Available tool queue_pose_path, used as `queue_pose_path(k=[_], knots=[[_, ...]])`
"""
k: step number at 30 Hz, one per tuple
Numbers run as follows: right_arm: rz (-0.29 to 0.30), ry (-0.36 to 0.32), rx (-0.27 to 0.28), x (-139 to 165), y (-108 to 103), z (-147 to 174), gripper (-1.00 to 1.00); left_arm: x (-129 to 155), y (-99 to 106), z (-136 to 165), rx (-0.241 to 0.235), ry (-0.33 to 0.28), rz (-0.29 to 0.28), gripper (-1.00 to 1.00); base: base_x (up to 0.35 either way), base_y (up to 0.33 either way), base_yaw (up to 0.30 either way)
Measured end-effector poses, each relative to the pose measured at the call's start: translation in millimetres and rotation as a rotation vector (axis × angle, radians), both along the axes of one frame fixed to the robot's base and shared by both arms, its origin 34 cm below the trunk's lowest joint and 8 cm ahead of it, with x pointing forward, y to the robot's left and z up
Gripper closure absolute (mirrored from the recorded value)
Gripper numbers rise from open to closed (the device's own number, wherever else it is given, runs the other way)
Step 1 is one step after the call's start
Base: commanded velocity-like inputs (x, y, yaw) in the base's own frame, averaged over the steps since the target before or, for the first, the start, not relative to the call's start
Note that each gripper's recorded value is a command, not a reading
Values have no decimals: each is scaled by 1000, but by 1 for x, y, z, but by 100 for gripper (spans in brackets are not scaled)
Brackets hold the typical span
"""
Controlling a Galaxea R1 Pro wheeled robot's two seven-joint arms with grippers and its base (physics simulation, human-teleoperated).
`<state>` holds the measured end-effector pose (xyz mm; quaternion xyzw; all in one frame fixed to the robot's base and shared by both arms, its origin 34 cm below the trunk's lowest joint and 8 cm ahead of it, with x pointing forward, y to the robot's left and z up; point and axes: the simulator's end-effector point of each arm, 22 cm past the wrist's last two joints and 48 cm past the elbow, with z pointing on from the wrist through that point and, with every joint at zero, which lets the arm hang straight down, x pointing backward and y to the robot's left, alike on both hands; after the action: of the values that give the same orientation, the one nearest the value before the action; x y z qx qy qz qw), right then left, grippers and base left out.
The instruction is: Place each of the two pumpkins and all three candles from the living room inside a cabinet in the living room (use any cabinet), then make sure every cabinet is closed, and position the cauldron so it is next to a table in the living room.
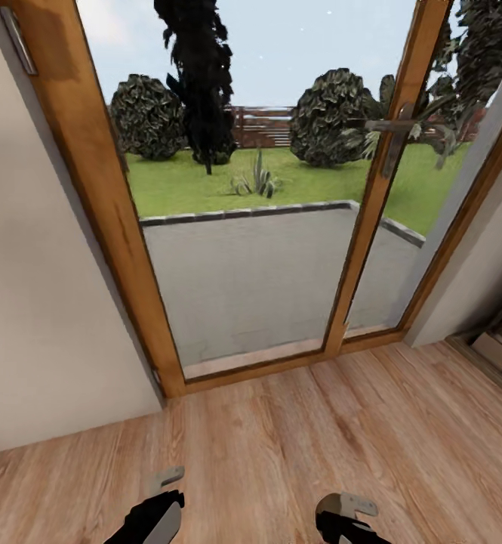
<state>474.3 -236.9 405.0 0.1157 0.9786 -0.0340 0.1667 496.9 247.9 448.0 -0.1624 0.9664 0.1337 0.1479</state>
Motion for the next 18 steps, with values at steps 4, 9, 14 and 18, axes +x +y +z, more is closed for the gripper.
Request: queue_pose_path(k=[4, 9, 14, 18], knots=[[-64, 8, 26, -3, 2, -1, 100, 0, 0, 0, 0, 0, -1, -100, 0, 0, -276], [-83, 10, 37, -3, 4, -1, 100, 0, 0, 0, 0, 0, -1, -100, 0, 0, -276], [-85, 10, 37, -3, 4, -1, 100, 0, 0, 0, 0, 0, -1, -100, 0, 0, -278], [-87, 12, 34, -4, 2, -1, 100, 0, 0, 0, 0, 1, -1, -100, 0, 0, -278]])
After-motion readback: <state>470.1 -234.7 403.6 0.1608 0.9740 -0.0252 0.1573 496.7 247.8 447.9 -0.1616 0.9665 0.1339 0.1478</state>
